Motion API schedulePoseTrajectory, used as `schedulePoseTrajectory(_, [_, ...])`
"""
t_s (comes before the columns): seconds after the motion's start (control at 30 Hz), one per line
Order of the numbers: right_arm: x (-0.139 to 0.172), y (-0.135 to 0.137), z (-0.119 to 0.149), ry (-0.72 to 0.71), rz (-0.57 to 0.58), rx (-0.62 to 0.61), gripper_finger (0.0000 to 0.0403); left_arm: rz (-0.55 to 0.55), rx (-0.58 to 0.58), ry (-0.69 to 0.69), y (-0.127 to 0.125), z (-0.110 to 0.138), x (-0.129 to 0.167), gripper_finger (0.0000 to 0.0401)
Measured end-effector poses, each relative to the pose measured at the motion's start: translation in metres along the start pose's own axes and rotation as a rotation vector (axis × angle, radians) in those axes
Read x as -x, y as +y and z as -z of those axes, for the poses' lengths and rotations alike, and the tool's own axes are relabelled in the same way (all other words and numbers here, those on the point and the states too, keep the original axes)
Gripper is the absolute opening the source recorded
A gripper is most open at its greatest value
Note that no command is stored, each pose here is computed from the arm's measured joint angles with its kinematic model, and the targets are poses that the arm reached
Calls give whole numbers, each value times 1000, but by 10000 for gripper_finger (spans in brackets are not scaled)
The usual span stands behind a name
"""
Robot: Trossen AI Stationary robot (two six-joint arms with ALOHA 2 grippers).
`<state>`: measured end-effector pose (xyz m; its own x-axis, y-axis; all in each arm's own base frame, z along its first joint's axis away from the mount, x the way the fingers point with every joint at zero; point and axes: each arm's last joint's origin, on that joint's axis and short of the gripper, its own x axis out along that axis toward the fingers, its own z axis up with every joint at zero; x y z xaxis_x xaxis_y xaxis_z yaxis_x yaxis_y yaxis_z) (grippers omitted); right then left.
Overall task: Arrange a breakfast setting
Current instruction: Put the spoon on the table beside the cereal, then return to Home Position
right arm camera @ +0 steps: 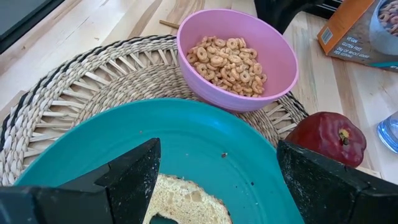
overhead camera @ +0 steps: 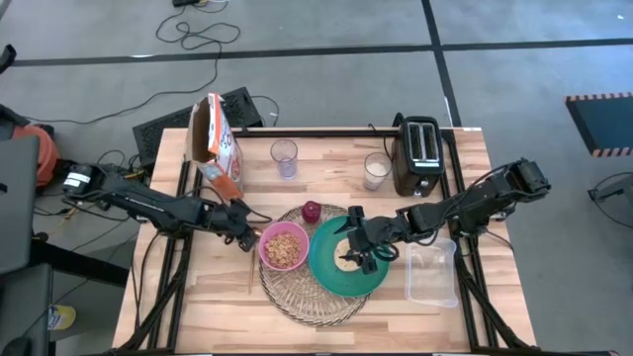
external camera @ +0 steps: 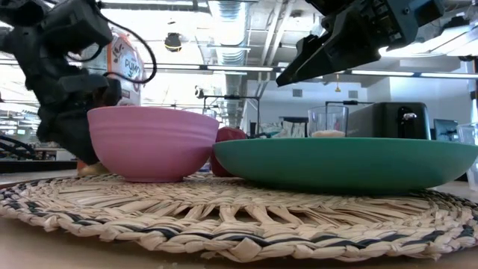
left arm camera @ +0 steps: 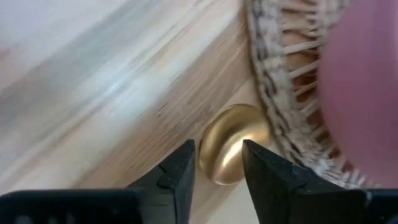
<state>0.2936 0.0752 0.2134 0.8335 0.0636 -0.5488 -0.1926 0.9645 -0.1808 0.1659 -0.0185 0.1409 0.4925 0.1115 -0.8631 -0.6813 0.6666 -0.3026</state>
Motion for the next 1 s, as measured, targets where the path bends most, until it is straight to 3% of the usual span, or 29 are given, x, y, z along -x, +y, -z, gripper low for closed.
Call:
schedulePoseTrajectory(0.27, [0, 0, 0, 0, 0, -3, 348, 38, -44, -28, -13, -16, 35, 135])
schedulePoseTrajectory(0.47, [0, 0, 0, 0, 0, -53, 348, 160, -127, -74, -28, -23, 65, 135])
schedulePoseTrajectory(0.77, [6, -2, -8, -69, 4, -125, 348, 372, -357, -393, -59, -39, 97, 135])
schedulePoseTrajectory(0.9, [26, -9, -20, -146, 15, -144, 337, 442, -492, -525, -69, -44, 95, 125])
schedulePoseTrajectory(1.0, [50, -20, -25, -170, 35, -158, 318, 444, -560, -593, -72, -49, 92, 93])
